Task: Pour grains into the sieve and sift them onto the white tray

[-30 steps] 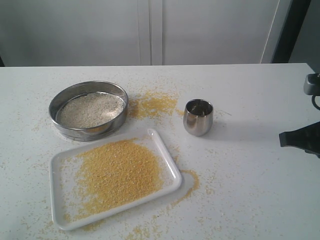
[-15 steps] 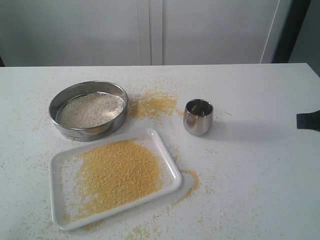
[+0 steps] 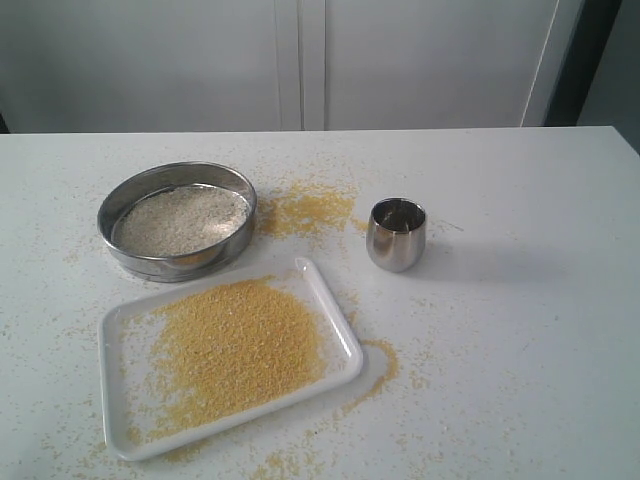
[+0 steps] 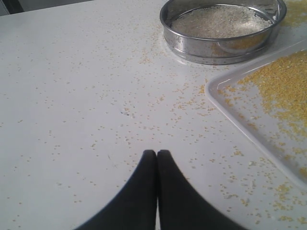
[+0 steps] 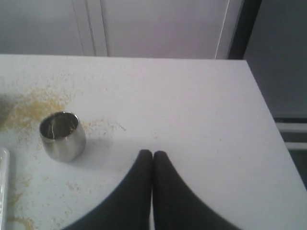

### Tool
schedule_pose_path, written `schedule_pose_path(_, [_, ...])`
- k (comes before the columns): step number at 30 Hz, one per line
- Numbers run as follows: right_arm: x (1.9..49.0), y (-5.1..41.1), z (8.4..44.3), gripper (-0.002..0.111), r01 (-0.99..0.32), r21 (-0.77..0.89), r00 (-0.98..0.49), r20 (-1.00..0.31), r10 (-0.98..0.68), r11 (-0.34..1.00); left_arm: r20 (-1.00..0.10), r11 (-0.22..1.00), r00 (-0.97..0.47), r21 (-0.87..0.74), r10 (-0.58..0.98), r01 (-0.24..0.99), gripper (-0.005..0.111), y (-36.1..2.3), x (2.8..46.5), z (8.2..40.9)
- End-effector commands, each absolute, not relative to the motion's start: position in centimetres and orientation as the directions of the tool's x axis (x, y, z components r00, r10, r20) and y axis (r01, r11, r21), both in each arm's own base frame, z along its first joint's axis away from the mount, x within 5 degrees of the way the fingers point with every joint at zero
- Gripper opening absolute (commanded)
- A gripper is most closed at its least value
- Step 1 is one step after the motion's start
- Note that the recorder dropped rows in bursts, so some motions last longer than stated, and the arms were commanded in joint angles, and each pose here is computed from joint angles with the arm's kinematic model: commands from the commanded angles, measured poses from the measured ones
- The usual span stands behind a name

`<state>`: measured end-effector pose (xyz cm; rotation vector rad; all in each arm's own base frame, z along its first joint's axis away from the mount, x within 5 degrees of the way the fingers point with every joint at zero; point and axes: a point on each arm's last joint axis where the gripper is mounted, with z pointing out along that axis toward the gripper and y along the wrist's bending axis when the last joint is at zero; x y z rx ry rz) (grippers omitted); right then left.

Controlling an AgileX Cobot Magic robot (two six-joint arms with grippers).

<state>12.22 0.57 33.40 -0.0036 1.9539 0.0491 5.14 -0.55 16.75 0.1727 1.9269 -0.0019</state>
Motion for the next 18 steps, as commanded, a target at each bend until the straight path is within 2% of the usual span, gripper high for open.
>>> schedule_pose_path(1, [10.2,0.4,34.4,0.000,-0.023,0.032,-0.285,-0.958,0.024,0.999,-0.933,0.990,-0.343,0.076,0.112,0.116,0.000,-0.5,5.1,16.6])
schedule_pose_path(7, [7.2,0.2,35.0,0.000,-0.030,0.036,-0.184,-0.983,0.030,0.999,-0.933,0.990,-0.343,0.076,0.112,0.116,0.000,-0.5,5.1,16.6])
schedule_pose_path(18, [4.3,0.2,31.8,0.000,-0.060,0.038,-0.109,-0.994,0.032,0.997,-0.933,0.990,-0.343,0.076,0.112,0.116,0.000,-0.5,5.1,16.6])
